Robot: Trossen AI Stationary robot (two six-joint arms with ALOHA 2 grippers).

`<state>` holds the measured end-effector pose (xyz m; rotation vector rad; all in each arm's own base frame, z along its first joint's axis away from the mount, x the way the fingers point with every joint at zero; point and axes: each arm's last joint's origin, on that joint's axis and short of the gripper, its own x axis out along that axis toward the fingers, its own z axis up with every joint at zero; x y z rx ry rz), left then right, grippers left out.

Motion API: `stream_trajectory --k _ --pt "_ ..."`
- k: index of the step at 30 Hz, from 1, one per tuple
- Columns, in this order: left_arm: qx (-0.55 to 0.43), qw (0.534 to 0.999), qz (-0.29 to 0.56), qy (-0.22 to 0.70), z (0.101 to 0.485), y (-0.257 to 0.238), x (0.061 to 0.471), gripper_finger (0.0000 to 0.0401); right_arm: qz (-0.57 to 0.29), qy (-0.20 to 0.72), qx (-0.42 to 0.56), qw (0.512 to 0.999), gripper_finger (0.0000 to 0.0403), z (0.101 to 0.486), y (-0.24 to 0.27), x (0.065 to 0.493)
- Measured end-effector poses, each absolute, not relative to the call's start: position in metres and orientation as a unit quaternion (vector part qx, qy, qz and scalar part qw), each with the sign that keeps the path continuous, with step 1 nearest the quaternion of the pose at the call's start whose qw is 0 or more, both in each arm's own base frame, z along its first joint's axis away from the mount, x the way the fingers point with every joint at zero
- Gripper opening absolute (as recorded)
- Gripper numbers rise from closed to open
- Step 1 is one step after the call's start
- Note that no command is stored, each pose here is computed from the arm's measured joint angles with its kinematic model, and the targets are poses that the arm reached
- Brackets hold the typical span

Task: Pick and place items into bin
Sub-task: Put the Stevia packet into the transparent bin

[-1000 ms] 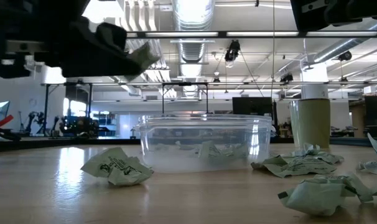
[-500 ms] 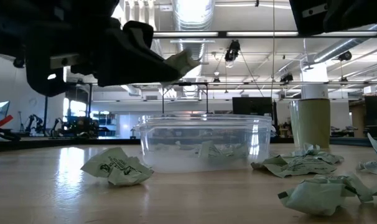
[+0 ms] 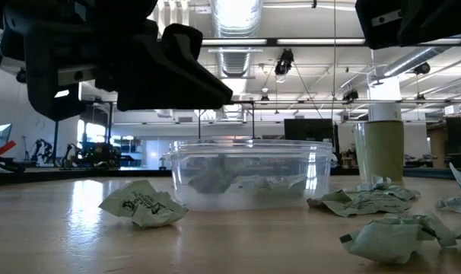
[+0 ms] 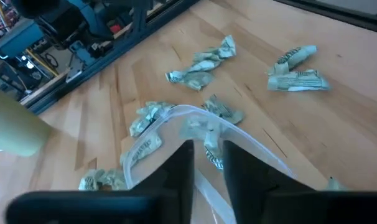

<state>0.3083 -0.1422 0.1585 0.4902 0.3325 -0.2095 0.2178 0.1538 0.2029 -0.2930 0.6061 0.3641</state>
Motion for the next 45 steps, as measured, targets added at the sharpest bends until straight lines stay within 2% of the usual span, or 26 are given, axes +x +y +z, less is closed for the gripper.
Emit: stream_trajectory --k 5,9,13,17,23,29,33,37,45 --pt "0.243 0.956 -0.071 0.15 0.17 -0.139 0.306 0.0118 0.162 0.328 -0.114 0.924 0.0056 0.199 0.152 0.215" --pt "0.255 0.957 -0.018 0.137 0.189 -0.133 0.302 0.0135 0.127 0.382 -0.063 0.913 0.0056 0.192 0.148 0.209" --pt "0.265 0.955 -0.009 0.135 0.207 -0.127 0.294 0.0137 0.091 0.416 -0.013 0.905 0.0056 0.182 0.143 0.203" --pt "0.245 0.961 -0.007 0.127 0.223 -0.123 0.284 0.0137 0.08 0.434 -0.009 0.897 0.0056 0.169 0.138 0.197" --pt "0.209 0.965 -0.006 0.156 0.216 -0.118 0.272 0.0137 0.077 0.455 0.009 0.887 0.0056 0.156 0.134 0.19" --pt "0.201 0.966 -0.005 0.165 0.21 -0.117 0.27 0.0137 0.124 0.425 0.044 0.895 0.0057 0.147 0.135 0.188" --pt "0.201 0.965 -0.006 0.167 0.209 -0.117 0.27 0.0137 0.125 0.429 0.045 0.893 0.0057 0.137 0.131 0.182" --pt "0.201 0.965 -0.007 0.168 0.208 -0.118 0.27 0.0137 0.122 0.424 0.047 0.896 0.0072 0.131 0.128 0.179" --pt "0.19 0.967 -0.005 0.167 0.208 -0.118 0.27 0.0137 0.103 0.412 0.04 0.904 0.0126 0.129 0.126 0.178"
